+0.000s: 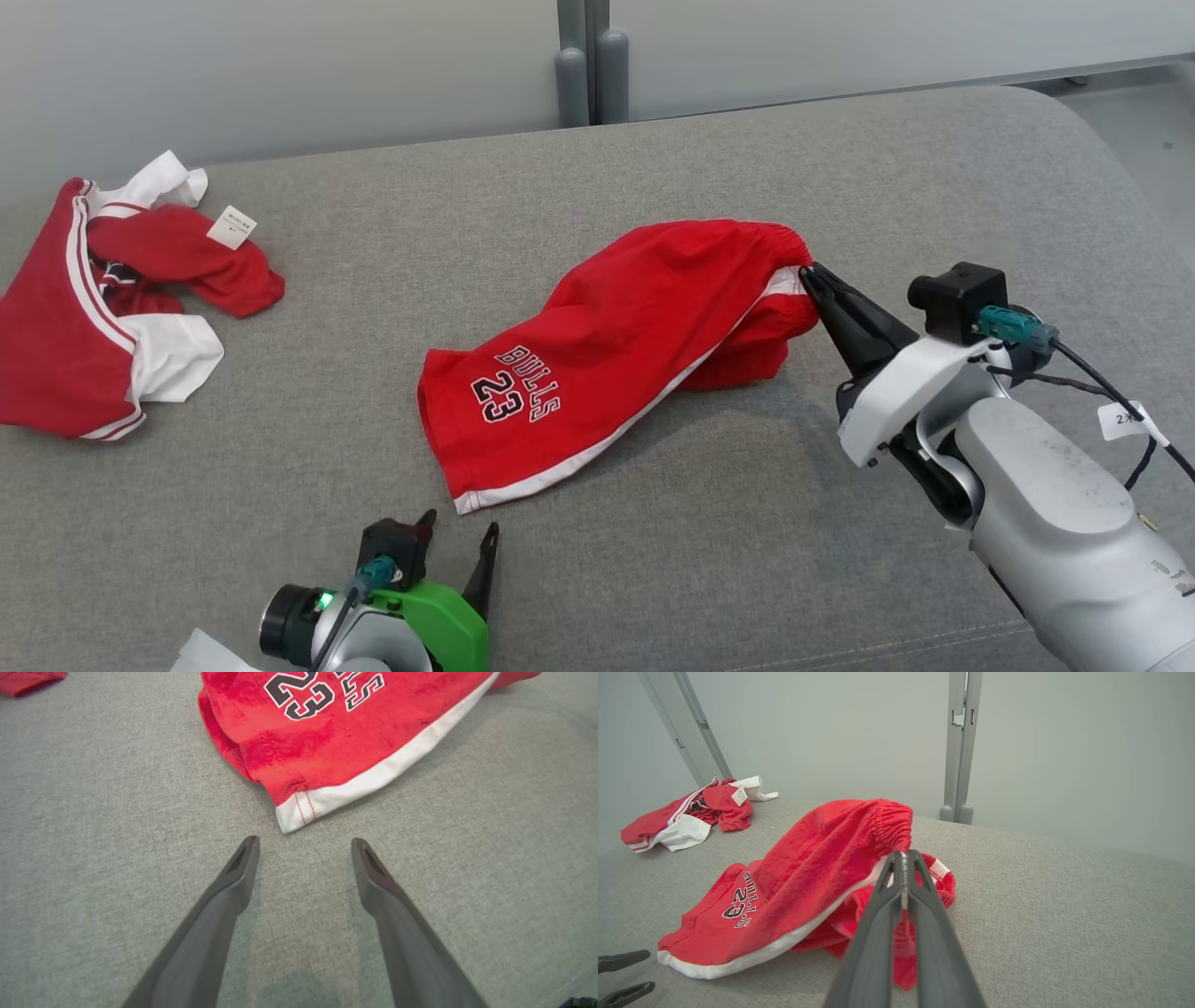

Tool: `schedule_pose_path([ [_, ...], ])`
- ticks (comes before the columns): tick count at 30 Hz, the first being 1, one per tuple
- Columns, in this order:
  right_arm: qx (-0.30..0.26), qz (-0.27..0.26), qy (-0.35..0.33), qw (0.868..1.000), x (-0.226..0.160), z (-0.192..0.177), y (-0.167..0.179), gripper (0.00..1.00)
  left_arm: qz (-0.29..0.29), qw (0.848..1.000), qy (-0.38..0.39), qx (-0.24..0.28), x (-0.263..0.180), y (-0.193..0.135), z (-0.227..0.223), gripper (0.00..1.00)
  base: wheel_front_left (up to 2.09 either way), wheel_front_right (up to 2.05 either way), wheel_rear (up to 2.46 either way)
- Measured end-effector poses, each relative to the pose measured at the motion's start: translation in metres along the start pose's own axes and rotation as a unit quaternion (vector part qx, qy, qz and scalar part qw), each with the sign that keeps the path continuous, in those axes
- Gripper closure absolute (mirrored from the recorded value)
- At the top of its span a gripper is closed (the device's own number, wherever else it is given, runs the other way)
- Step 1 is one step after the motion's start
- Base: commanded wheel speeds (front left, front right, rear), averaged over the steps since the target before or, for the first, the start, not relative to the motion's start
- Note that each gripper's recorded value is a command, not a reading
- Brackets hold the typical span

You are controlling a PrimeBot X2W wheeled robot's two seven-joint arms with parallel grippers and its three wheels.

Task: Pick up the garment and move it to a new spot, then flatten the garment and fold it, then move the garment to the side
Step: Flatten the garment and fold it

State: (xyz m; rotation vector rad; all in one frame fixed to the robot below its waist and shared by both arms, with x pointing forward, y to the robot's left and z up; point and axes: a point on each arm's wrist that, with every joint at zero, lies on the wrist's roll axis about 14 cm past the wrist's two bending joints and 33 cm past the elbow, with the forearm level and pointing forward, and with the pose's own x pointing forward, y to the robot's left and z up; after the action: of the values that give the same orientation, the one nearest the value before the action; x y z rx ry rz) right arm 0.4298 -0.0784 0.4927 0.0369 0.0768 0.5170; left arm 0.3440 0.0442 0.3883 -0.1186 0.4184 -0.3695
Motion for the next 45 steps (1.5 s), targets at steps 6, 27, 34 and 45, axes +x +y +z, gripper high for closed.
schedule_pose_path([
  [6,0.001,0.007,0.001,1.0,0.0,-0.003,0.004,1.0,0.004,1.0,-0.007,0.005,0.011,0.006,0.009,0.0,0.0,0.0,0.0],
  [27,0.003,-0.004,0.002,1.0,-0.004,-0.004,-0.007,1.0,-0.042,0.999,-0.003,0.026,0.02,-0.013,0.002,0.77,0.0,0.0,0.0],
  [34,0.012,-0.01,0.005,1.0,-0.01,-0.008,-0.008,1.0,-0.063,0.997,-0.008,0.034,0.022,-0.023,0.005,1.0,0.0,0.0,0.0],
  [45,0.054,-0.051,-0.052,0.996,-0.017,0.025,-0.024,1.0,-0.049,0.985,-0.167,-0.003,0.019,-0.016,0.111,1.0,0.0,0.0,0.0],
])
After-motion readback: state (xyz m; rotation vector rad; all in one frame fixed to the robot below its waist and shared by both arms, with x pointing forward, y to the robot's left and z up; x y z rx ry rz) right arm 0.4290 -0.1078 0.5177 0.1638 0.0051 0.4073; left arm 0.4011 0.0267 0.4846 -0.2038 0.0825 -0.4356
